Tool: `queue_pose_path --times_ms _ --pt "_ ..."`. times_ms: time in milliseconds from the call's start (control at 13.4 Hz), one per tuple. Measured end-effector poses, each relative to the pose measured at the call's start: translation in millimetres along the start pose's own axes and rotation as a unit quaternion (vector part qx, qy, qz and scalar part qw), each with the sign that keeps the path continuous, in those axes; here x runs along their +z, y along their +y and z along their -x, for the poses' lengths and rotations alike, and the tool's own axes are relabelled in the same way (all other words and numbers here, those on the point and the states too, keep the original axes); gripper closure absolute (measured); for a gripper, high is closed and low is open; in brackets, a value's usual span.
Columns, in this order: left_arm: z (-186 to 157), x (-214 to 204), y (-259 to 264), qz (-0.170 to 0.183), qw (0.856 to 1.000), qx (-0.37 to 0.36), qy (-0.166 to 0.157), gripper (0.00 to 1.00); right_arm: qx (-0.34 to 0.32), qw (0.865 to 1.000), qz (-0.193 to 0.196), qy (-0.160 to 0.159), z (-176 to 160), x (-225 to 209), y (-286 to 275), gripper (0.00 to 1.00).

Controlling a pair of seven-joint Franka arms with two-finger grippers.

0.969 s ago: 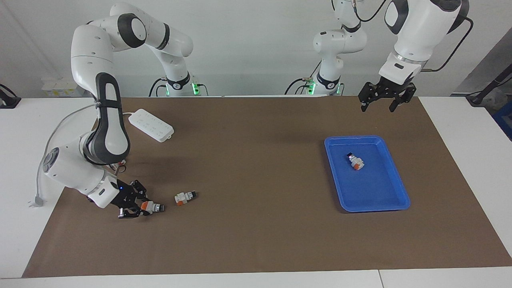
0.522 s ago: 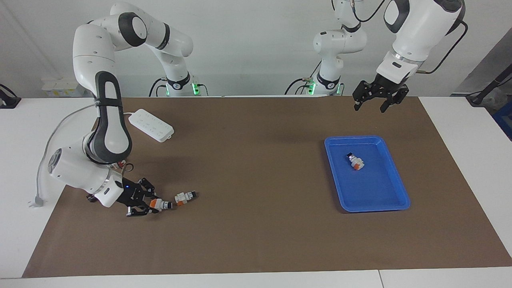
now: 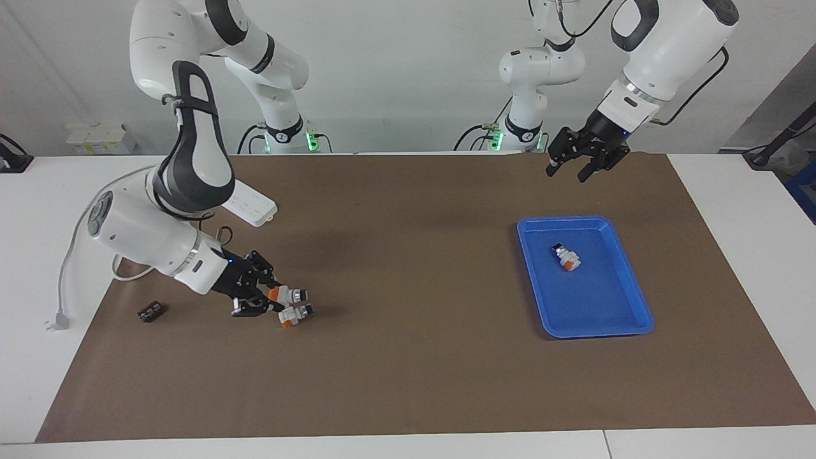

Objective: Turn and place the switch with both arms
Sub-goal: 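Carry the connector toward the center while the left gripper reaches to meet it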

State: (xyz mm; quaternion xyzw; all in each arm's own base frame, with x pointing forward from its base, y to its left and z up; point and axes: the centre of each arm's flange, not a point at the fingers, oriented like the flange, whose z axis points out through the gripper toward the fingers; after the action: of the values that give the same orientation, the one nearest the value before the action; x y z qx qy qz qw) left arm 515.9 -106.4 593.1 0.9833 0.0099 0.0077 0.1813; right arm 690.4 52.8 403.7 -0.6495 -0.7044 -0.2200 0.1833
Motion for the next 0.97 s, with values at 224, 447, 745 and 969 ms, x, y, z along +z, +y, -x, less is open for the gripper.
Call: queue_pose_path --times_ms 224,447,745,969 --pt "1 24 33 0.073 0.996 -0.043 0.011 0.36 -0.012 0.999 -0.011 0.03 -57 20 -4 0.58" --pt "4 58 53 0.136 0.987 -0.081 0.012 0.45 -0.014 0.997 -0.019 0.073 -104 35 -13 0.58" --pt "0 72 61 0.204 0.968 -0.147 0.009 0.51 0.003 0.99 0.01 0.143 -166 38 -28 0.58" --pt "-4 84 79 0.252 0.947 -0.196 0.018 0.54 0.027 0.983 0.022 0.182 -187 38 -39 0.58"
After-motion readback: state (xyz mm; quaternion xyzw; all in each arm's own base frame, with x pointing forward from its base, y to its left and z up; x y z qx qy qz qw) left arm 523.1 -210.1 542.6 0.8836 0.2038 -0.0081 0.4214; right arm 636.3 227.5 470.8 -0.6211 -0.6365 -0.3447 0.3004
